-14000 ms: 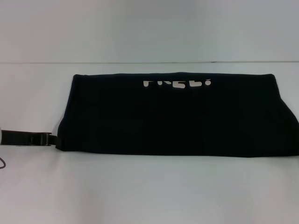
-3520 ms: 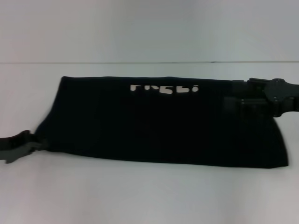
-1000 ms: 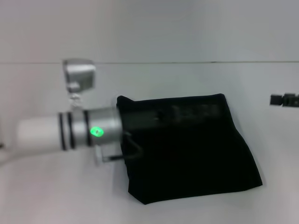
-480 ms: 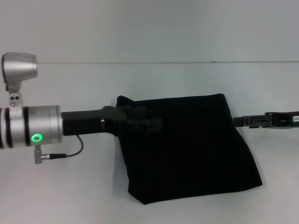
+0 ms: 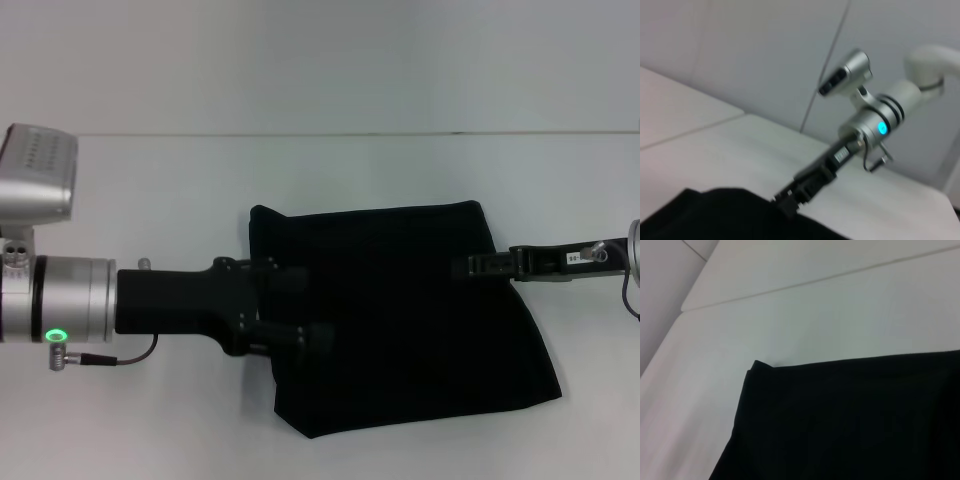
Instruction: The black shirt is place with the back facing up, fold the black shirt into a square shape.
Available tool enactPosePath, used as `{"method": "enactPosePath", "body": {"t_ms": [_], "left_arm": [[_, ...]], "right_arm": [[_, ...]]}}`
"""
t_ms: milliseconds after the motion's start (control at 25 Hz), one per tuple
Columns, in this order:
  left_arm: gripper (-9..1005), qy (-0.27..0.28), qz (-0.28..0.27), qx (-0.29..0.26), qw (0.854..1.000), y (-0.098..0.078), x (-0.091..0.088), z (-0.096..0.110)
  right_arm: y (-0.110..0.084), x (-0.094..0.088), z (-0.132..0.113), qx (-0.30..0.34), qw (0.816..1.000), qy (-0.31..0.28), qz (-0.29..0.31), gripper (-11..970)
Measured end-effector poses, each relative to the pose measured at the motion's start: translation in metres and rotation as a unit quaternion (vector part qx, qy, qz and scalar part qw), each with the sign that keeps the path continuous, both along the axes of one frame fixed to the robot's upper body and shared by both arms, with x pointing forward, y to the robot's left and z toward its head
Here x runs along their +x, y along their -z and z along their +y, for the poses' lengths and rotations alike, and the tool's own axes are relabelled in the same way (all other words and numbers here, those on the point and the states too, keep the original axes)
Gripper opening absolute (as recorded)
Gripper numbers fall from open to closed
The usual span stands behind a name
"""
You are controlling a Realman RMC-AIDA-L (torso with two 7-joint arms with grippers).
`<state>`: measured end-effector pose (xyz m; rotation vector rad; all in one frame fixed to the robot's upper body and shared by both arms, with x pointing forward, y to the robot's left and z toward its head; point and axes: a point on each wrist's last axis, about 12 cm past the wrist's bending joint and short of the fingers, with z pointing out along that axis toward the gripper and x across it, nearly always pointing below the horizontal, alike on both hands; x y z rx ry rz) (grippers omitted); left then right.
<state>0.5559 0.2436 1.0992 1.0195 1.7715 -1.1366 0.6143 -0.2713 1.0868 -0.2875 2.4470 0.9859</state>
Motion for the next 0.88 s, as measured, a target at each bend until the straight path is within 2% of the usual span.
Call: {"method": "enactPosePath", "body": {"t_ms": [240, 520, 760, 880], "left_arm": [[932, 0.033, -0.011, 0.026, 0.999, 0.001, -0.002, -0.006], [932, 0.036, -0.013, 0.031, 0.999, 0.001, -0.001, -0.009], [932, 0.032, -0.013, 0.031, 0.999, 0.001, -0.001, -0.006], [932, 0.028, -0.011, 0.03, 0.999, 0.002, -0.002, -0.005]], "right_arm": [[0.002, 0.0, 0.004, 0.002, 1.0, 0.003, 0.003, 788], [0.005, 0.0, 0.016, 0.007, 1.0, 0.0, 0.005, 775], [0.009, 0.002, 0.018, 0.003, 1.0, 0.022, 0.009, 764], [0.012, 0.003, 0.017, -0.001, 0.999, 0.031, 0.008, 620]]}}
